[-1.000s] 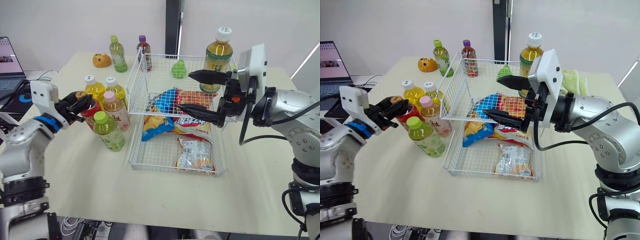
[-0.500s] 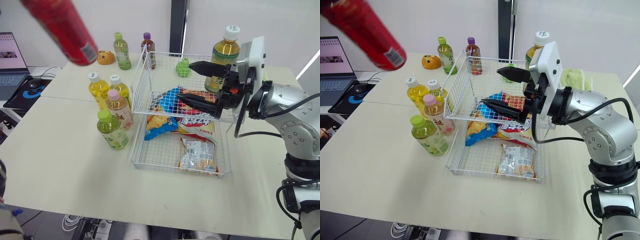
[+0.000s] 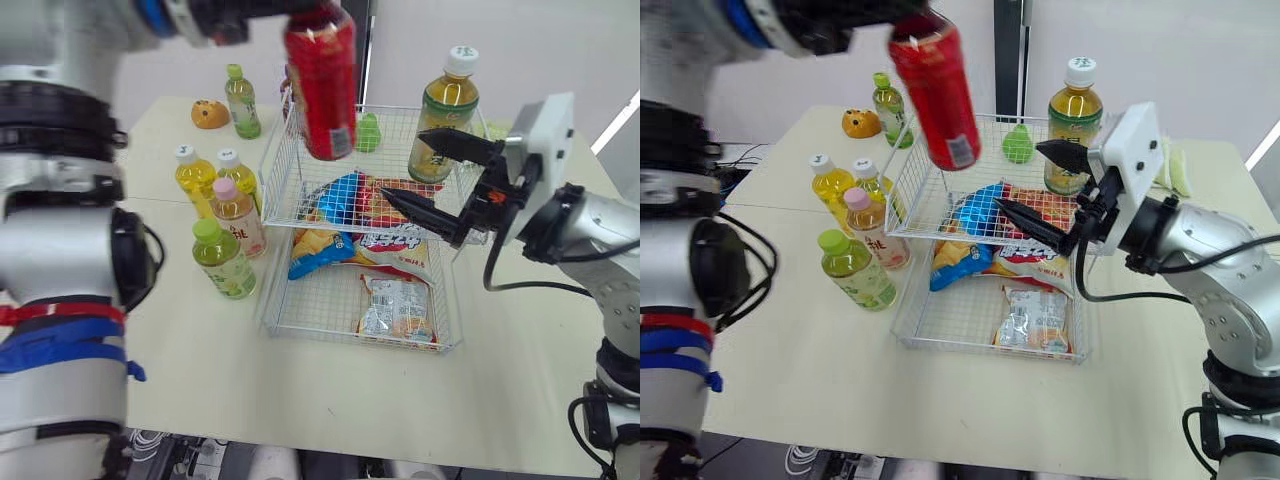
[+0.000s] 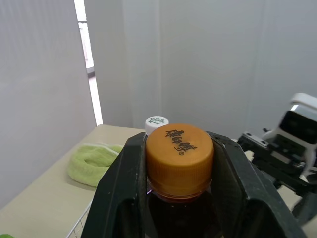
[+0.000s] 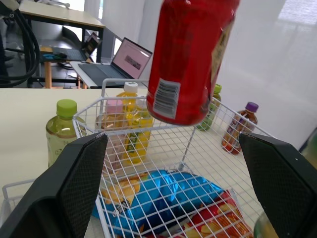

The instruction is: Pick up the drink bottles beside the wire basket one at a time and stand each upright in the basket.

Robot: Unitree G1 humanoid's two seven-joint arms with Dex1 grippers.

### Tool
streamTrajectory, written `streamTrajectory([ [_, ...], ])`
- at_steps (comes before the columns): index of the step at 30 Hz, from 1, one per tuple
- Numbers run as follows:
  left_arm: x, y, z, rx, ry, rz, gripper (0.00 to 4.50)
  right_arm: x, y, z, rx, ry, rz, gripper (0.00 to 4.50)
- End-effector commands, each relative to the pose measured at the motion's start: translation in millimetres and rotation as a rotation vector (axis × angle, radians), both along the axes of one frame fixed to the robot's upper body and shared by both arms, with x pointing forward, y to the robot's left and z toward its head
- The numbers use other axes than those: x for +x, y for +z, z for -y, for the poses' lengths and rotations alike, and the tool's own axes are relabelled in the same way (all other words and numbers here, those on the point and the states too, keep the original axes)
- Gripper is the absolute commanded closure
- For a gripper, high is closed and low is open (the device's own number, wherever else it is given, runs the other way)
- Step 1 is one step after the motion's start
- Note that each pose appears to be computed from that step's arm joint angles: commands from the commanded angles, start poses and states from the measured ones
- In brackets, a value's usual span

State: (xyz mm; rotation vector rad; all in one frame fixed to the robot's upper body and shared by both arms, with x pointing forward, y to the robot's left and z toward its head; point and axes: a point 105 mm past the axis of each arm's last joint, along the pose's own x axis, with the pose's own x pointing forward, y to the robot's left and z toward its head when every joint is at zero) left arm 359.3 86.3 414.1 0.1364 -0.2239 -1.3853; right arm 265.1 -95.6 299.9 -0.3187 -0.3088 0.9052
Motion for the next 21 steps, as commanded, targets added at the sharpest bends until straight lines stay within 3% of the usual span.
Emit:
streamTrajectory([
  [1,-1,18,14,-0.022,-0.008,0.109,3.16,-12,11,6,0.008,-0.050,0.059,0.00],
  [7,17,3,42,-0.011,0.025,0.134,3.16,-17,9,12,0.004,-0.113,0.053,0.00],
  [13,20,-1,55,-0.008,0.021,0.161,3.16,-20,8,14,0.004,-0.142,0.047,0.00],
  [21,20,3,52,-0.022,0.024,0.173,0.57,-21,8,12,0.010,-0.134,0.035,0.00],
])
